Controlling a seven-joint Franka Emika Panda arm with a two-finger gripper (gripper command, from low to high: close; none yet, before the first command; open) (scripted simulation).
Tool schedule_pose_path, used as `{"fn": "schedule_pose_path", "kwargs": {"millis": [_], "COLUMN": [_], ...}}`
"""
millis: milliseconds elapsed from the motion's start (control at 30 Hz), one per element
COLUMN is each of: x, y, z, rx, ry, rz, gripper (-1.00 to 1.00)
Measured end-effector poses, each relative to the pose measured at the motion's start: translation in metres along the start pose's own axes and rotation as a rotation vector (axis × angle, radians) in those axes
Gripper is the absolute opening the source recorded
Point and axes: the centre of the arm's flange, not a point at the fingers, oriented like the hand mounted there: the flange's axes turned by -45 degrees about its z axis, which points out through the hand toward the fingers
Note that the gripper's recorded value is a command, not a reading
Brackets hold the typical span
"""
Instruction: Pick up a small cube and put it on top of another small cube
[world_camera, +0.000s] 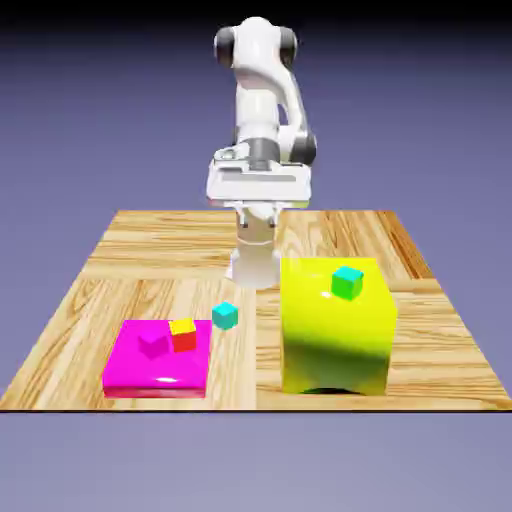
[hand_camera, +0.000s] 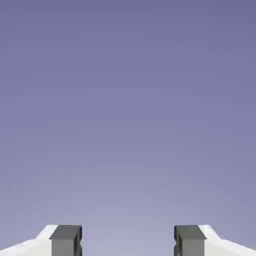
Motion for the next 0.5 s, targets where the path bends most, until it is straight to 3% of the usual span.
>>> {"fn": "schedule_pose_path", "kwargs": {"millis": [267,500], "x": [-0.105,-0.214], "y": [0.108,0.159], "z": [0.066,0.085], "rx": [-0.036,-0.007], "ry": [-0.409,-0.677], "rz": [0.630,1.218], "gripper": [0.00,0.00]}}
